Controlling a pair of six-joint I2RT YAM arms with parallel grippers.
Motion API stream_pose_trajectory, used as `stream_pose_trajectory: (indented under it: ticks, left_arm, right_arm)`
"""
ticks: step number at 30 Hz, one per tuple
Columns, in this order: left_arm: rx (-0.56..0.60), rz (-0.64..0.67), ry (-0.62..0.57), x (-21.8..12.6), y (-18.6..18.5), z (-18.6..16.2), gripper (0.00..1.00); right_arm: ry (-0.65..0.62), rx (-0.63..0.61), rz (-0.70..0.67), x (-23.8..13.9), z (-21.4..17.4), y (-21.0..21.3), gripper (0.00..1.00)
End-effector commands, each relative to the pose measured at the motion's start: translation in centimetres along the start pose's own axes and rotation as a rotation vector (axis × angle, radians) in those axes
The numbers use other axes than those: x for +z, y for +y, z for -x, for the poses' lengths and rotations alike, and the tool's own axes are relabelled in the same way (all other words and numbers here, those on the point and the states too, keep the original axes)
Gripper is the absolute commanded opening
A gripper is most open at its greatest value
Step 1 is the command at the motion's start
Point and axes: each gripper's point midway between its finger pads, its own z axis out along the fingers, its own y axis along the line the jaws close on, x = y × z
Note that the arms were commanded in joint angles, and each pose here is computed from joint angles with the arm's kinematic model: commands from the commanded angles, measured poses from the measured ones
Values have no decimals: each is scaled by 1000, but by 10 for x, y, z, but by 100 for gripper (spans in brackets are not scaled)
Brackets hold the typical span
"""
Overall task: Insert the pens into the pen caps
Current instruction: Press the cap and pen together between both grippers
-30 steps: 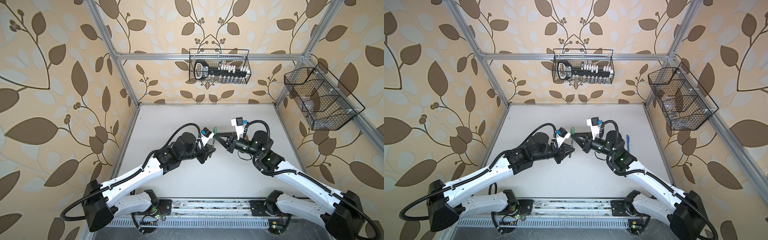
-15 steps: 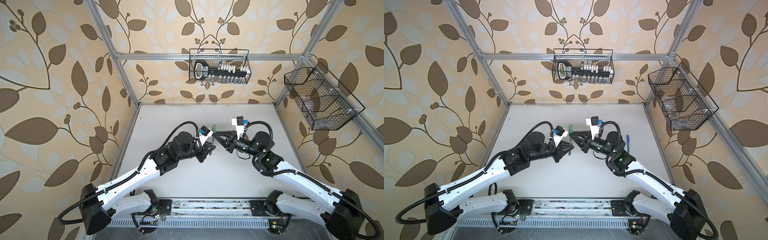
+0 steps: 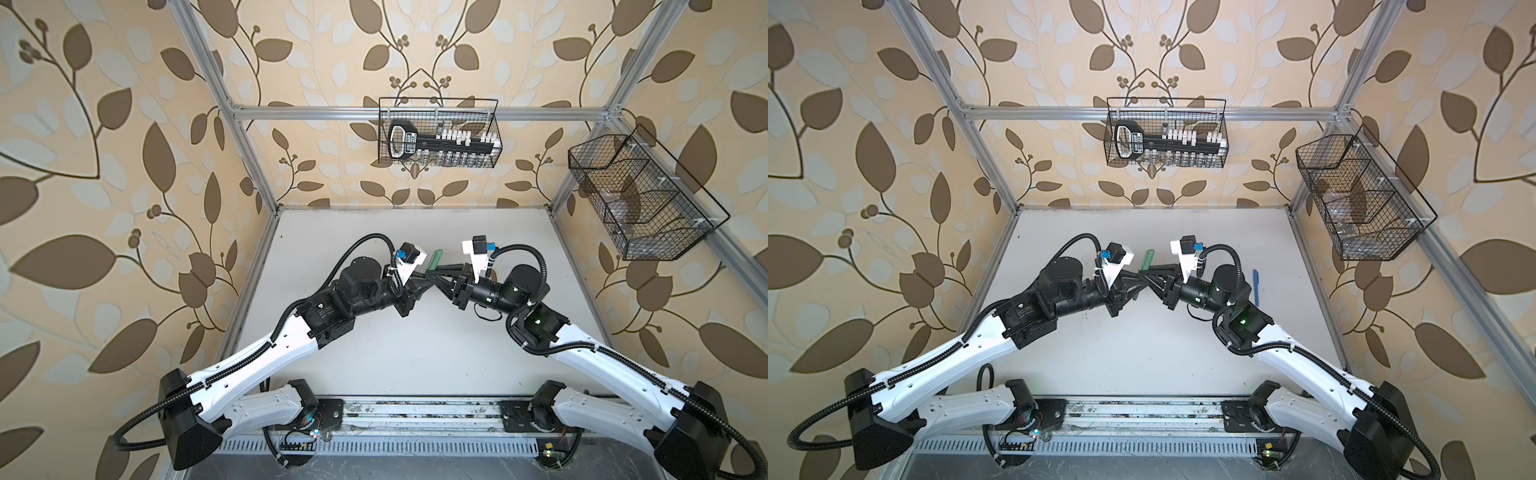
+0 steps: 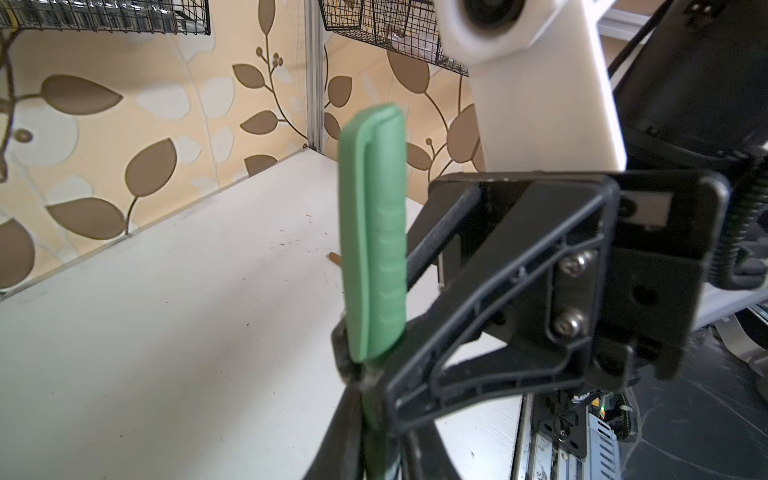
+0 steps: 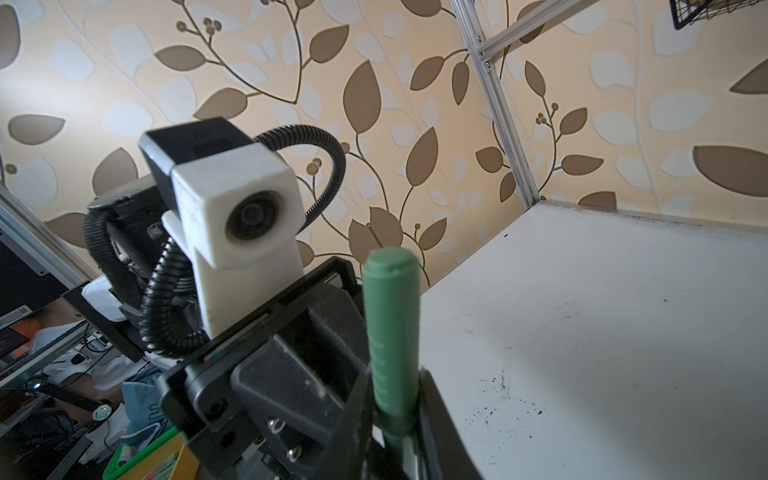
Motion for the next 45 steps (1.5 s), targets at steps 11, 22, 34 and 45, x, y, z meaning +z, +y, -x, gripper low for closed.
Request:
stream_pose_trajectory:
  ticks: [11, 22, 34, 45]
  left_arm:
    - [53, 6, -92, -8, -2, 34, 17]
    - [22, -12, -53, -10, -5, 19, 16]
    - [-16, -22, -16, -8, -5, 4, 16]
    - [-9, -25, -18, -7, -6, 6, 15]
  right_arm:
    - [44, -103, -69, -16, 9, 12, 46]
    - [54, -73, -111, -34, 24, 3, 57]
    - [39, -36, 0, -9, 52, 3, 57]
    - [66, -16, 12, 5, 53, -3, 36]
